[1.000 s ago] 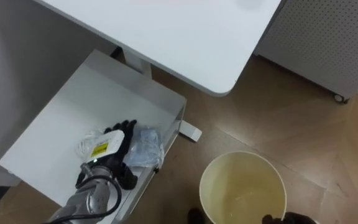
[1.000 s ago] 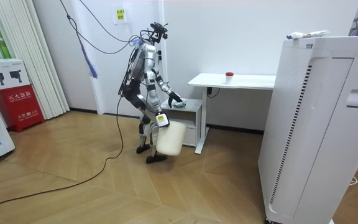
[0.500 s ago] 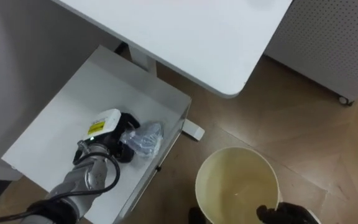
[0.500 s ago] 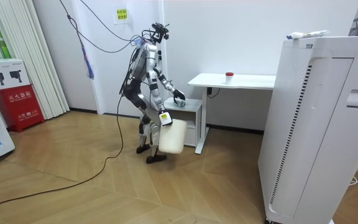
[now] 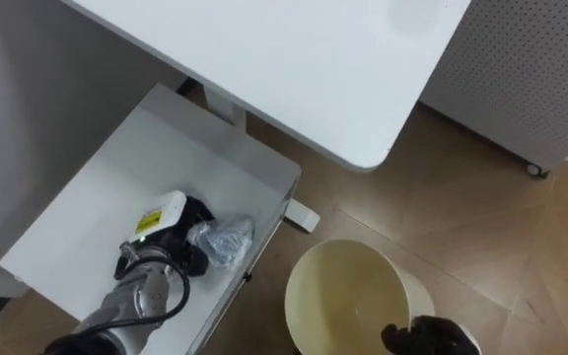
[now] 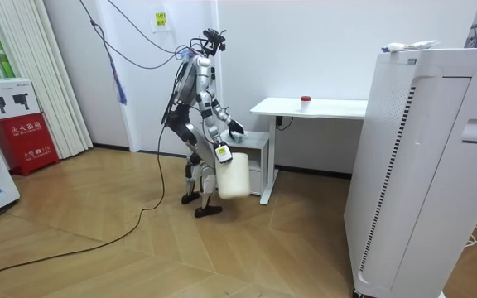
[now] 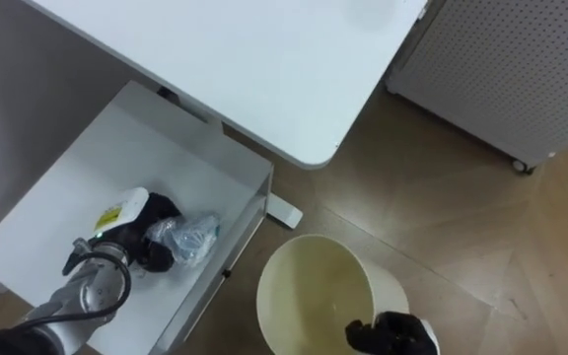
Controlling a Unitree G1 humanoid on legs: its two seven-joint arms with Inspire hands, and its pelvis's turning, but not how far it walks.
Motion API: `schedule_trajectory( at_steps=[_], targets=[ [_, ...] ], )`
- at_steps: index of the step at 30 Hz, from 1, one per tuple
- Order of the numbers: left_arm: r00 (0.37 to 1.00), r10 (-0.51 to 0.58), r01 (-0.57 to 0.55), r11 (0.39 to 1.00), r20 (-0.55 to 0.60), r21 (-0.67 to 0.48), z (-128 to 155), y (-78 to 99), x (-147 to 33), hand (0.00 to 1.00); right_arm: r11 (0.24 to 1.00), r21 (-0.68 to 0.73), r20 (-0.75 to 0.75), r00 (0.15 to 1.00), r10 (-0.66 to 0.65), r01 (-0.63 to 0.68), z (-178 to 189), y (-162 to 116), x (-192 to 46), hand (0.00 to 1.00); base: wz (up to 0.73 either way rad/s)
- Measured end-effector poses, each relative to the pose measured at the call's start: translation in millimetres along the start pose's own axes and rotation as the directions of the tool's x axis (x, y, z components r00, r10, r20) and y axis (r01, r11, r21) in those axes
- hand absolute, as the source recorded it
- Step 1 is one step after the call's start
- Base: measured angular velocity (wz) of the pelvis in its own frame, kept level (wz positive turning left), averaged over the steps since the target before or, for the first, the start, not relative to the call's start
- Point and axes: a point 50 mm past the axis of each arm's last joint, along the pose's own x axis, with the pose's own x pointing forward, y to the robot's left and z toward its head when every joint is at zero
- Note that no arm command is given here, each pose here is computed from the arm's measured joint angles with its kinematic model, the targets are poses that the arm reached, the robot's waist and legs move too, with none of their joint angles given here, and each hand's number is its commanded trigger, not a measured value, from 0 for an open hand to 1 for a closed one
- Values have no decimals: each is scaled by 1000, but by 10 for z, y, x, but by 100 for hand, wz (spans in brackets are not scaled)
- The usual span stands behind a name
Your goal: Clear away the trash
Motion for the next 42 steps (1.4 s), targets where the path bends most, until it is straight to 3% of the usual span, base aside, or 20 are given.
schedule_trajectory(
  at_steps=[7,9,18,22,23,24,25,26,42],
  targets=[
    [997,-74,78,987,34,-138,151,-323,-102,100,1000,-6,38,999,21,-21,25,80,-3,100,5],
    [991,-125,131,977,46,-166,197,-503,-175,100,999,-7,24,999,46,-46,-33,154,-19,100,11],
    [933,-354,360,924,66,-132,208,-988,-428,100,986,-48,1,987,158,-158,-115,408,-56,100,1],
    [905,-418,424,899,73,-113,230,-1093,-486,100,984,-47,-8,985,170,-170,-145,433,-67,100,-3],
    [899,-430,436,893,76,-108,233,-1105,-493,81,984,-47,-10,985,172,-172,-152,434,-69,100,0],
    [895,-439,445,889,75,-106,227,-1116,-502,51,984,-46,-11,985,175,-175,-157,434,-71,100,0],
    [894,-442,448,888,74,-107,221,-1121,-507,12,983,-46,-11,984,177,-177,-157,435,-71,100,0],
    [892,-447,452,885,72,-108,211,-1130,-516,0,982,-46,-13,983,183,-184,-164,440,-74,100,0],
    [880,-468,473,877,78,-81,212,-1160,-540,0,982,-41,-23,982,185,-186,-196,430,-80,100,0]
  ],
)
